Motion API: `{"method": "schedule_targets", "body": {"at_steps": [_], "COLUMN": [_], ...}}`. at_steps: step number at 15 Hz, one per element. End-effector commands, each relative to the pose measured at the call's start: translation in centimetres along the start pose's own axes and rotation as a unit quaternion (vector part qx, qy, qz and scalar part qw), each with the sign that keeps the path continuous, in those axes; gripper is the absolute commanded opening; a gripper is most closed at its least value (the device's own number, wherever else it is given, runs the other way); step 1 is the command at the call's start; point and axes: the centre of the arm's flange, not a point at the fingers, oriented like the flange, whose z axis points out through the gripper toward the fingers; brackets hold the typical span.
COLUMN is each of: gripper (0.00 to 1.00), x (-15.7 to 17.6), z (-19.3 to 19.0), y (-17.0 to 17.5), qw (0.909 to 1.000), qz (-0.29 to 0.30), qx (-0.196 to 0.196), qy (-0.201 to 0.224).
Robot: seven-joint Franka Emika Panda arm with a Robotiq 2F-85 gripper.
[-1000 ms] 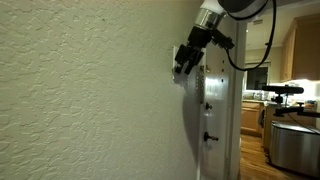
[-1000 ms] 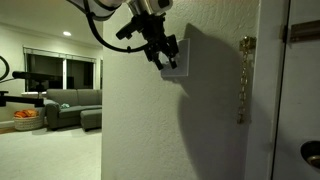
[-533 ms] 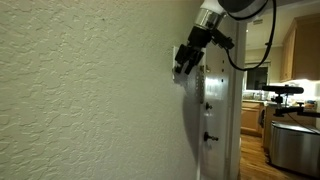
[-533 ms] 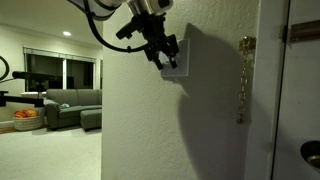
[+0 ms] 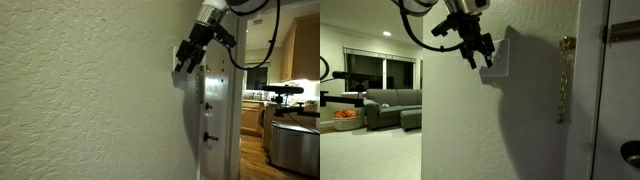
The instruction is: Turn off the switch on the right
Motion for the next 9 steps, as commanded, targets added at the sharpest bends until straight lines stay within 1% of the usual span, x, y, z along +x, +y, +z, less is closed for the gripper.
{"method": "schedule_targets", "body": {"at_steps": [1, 5, 9], "gripper": [1.0, 1.0, 1.0], "x": [-2.8, -3.5, -2.8], "z": [-2.4, -4.0, -5.3], "y": [0.2, 0.4, 0.8], "qw": [0.9997, 0.9994, 0.9996], "qz": [-0.001, 0.003, 0.012], "qx": [0.006, 0.002, -0.002], "qy": [-0.023, -0.035, -0.023]}}
